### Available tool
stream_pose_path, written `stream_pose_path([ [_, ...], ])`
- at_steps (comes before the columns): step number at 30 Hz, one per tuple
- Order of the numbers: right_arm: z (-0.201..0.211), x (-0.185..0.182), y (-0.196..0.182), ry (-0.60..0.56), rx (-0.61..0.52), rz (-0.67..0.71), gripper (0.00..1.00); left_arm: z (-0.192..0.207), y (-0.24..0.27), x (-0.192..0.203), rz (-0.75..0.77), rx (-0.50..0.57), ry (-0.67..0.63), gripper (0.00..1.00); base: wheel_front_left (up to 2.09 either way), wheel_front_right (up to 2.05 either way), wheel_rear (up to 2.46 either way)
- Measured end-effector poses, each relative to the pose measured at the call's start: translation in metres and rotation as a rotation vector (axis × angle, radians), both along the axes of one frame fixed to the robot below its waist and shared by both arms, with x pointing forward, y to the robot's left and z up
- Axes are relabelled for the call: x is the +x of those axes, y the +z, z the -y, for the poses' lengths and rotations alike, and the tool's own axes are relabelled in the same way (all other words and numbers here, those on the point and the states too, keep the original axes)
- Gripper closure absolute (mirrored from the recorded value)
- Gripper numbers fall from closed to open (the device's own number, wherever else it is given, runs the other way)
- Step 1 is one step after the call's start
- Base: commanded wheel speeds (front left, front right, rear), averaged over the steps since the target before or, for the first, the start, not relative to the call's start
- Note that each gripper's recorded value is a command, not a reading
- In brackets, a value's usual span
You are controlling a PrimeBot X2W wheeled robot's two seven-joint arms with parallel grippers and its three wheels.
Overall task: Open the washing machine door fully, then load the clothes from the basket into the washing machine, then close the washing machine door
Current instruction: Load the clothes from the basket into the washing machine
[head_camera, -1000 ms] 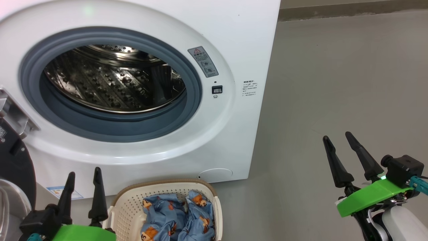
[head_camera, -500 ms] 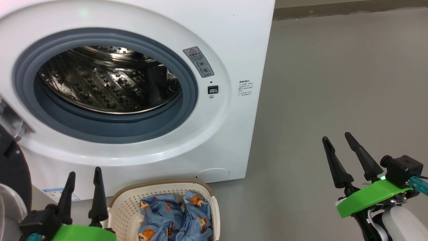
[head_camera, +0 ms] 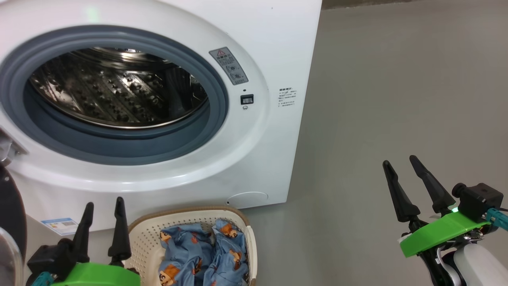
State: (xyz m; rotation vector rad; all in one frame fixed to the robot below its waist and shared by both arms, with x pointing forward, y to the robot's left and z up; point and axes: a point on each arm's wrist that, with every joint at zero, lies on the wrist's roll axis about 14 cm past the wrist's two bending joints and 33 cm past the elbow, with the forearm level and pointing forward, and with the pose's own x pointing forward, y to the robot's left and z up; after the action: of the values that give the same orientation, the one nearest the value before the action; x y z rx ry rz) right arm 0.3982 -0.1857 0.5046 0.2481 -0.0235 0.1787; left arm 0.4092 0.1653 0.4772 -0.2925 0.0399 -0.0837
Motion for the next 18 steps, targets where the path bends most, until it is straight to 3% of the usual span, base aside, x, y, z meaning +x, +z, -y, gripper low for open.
stream_pose_path([
  [18, 0.005, 0.027, -0.018, -0.019, 0.008, -0.04, 0.0, 0.026, -0.072, 0.021, -0.213, -0.009, -0.081, 0.0, 0.0, 0.0, 0.0],
])
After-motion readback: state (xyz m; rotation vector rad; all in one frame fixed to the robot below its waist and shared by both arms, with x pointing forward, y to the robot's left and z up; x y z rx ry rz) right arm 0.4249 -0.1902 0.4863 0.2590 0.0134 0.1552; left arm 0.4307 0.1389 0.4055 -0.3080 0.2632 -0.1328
